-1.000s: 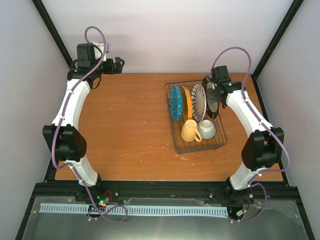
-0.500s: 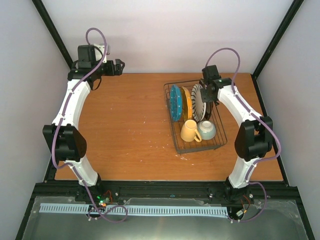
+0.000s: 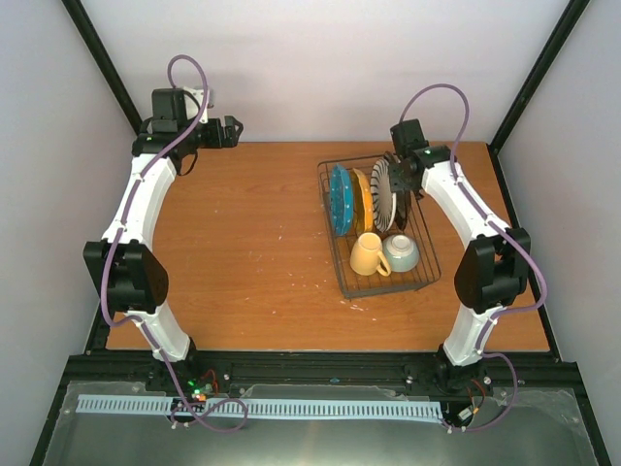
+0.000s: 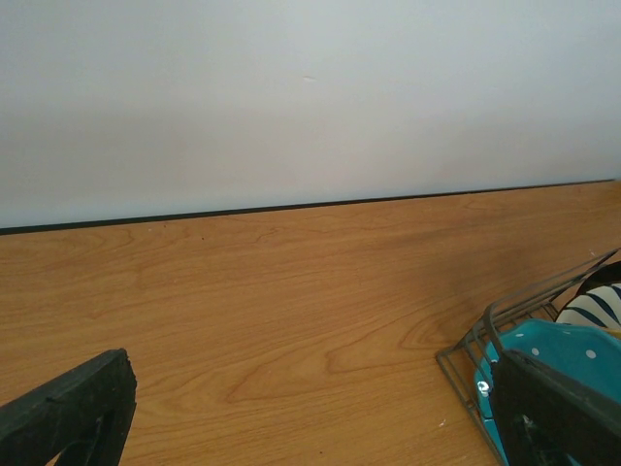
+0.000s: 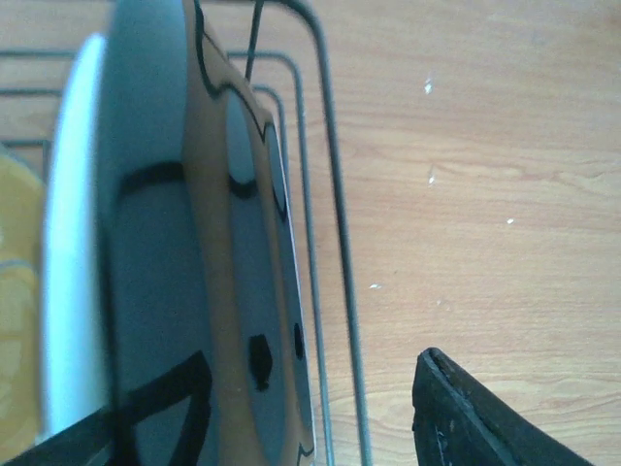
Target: Load the mixed dishes into the dish rack
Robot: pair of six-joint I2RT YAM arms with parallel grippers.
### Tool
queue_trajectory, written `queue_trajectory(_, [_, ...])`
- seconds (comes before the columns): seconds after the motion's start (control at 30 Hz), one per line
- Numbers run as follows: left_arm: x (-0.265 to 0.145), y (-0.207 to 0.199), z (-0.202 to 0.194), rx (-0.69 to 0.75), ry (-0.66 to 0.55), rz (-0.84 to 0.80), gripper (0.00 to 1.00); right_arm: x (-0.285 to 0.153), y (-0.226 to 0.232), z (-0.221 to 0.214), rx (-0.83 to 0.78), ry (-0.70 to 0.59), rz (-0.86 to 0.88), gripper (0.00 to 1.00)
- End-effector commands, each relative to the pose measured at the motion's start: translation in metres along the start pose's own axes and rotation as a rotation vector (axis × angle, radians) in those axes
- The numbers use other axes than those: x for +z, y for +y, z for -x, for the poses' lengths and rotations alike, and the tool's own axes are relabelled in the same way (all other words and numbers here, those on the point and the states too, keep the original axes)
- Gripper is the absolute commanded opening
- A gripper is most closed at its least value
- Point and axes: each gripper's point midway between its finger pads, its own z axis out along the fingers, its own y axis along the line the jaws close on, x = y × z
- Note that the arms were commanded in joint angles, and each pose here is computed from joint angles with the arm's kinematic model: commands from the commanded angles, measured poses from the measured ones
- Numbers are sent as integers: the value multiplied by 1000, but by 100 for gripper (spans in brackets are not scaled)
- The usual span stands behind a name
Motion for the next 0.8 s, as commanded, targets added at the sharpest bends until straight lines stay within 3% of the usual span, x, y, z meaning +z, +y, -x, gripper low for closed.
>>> queue_trajectory(0.0, [2,1,-1,13,6,-3,100,-32,-18,30,54,-104,-62,57])
queue_trajectory(0.47, [2,-1,7,11,-19,-14,100,-91,-48,70,164,-278,-137,65])
queue_trajectory(0.77, [-4,-3,22,12,-67,-10,100,-104,-23,78,261,-365,61,69])
